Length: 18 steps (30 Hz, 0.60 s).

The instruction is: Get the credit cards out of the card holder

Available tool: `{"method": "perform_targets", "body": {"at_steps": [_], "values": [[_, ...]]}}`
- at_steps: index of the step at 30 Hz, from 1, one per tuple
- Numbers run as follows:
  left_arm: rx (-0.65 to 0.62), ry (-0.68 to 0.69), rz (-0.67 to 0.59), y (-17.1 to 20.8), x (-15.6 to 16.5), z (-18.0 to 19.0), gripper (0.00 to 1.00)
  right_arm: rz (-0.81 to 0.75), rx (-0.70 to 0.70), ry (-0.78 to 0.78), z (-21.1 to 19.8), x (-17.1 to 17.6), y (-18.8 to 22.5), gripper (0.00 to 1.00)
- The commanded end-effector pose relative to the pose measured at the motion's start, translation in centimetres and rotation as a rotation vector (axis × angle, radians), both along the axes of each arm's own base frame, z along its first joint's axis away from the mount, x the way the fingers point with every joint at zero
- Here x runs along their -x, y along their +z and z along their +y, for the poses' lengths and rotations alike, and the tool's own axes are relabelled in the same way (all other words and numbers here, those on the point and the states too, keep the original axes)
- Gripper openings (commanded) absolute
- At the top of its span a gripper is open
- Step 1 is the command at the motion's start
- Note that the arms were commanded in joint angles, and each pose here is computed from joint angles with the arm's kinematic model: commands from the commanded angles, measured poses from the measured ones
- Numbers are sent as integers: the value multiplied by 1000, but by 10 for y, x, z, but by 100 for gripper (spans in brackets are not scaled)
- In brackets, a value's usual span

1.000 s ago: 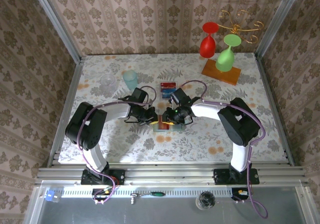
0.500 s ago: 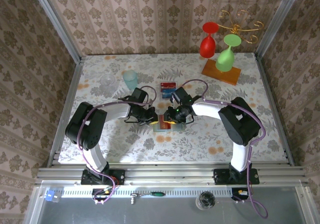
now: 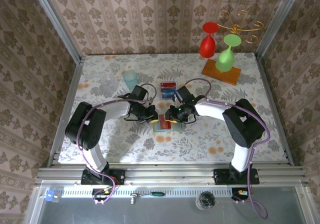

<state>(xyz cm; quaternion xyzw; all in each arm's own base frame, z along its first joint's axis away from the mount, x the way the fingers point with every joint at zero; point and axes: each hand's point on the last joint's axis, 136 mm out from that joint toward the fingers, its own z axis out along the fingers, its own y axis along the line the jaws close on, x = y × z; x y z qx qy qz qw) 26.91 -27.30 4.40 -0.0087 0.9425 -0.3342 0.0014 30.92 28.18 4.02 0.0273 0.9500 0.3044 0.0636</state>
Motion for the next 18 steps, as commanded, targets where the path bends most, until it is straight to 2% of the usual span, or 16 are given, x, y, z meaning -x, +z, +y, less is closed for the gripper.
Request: {"method": "perform_targets", "body": {"at_steps": [1, 11, 18], "values": [[12, -33, -22, 16, 2, -6, 0, 2, 4, -27, -9, -1, 2, 28], [8, -40, 19, -2, 8, -11, 0, 48, -21, -17, -8, 1, -10, 28], [-59, -40, 44, -14, 13, -2, 0, 68, -22, -16, -9, 1, -19, 28]]}}
